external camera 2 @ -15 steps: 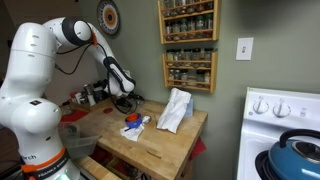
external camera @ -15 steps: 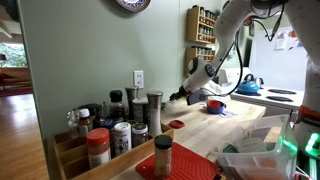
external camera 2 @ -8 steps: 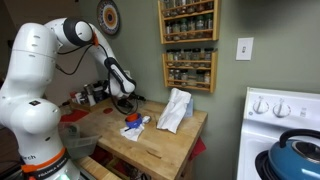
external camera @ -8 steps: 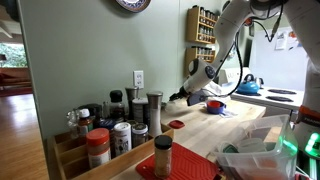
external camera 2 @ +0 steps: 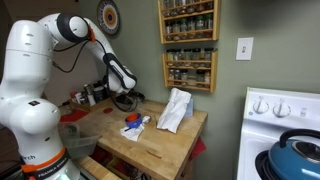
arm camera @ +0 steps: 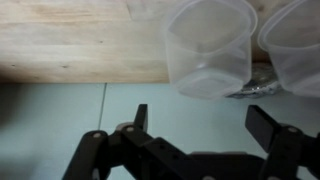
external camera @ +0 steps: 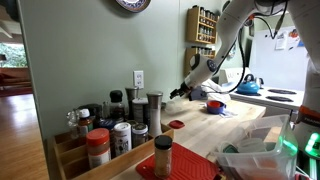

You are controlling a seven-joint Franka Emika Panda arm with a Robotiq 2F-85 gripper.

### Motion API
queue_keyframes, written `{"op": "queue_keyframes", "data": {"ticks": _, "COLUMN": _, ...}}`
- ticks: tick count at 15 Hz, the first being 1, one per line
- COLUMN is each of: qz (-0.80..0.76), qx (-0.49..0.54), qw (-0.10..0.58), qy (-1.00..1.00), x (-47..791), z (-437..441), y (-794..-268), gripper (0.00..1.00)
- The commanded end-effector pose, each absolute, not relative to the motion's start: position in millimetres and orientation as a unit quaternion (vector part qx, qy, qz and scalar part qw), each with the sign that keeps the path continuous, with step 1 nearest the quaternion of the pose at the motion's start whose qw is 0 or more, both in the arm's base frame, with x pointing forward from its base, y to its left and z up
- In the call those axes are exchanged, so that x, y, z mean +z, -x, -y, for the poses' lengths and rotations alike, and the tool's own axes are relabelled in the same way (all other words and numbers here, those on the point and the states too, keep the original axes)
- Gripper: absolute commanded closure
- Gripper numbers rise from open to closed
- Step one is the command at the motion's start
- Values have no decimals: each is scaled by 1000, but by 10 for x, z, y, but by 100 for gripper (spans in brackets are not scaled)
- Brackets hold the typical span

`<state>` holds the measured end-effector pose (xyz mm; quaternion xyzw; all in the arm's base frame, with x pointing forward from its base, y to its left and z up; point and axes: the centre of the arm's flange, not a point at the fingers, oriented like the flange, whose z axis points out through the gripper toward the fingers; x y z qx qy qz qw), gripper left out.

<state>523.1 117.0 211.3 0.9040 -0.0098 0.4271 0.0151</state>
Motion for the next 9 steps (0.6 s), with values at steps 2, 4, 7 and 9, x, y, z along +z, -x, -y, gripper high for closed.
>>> {"op": "queue_keyframes", "data": {"ticks": 2, "qz": 7, "qx": 373, "qw": -11, "qy": -928, "x": 2748, "z": -1089, "y": -5059, "gripper": 0}}
{"op": "queue_keyframes", "data": {"ticks": 4, "qz": 10, "qx": 338, "qw": -30, "qy": -941, "x": 2983, "z": -1104, "y": -5025, "gripper": 0}}
{"op": "queue_keyframes", "data": {"ticks": 7, "qz": 7, "qx": 293, "qw": -56, "qy": -954, "x": 3232, "z": -1156, "y": -5024, "gripper": 0}}
{"op": "queue_keyframes", "data": {"ticks": 9, "qz": 2, "qx": 266, "qw": -71, "qy": -961, "x": 3234, "z": -1131, "y": -4980, "gripper": 0}}
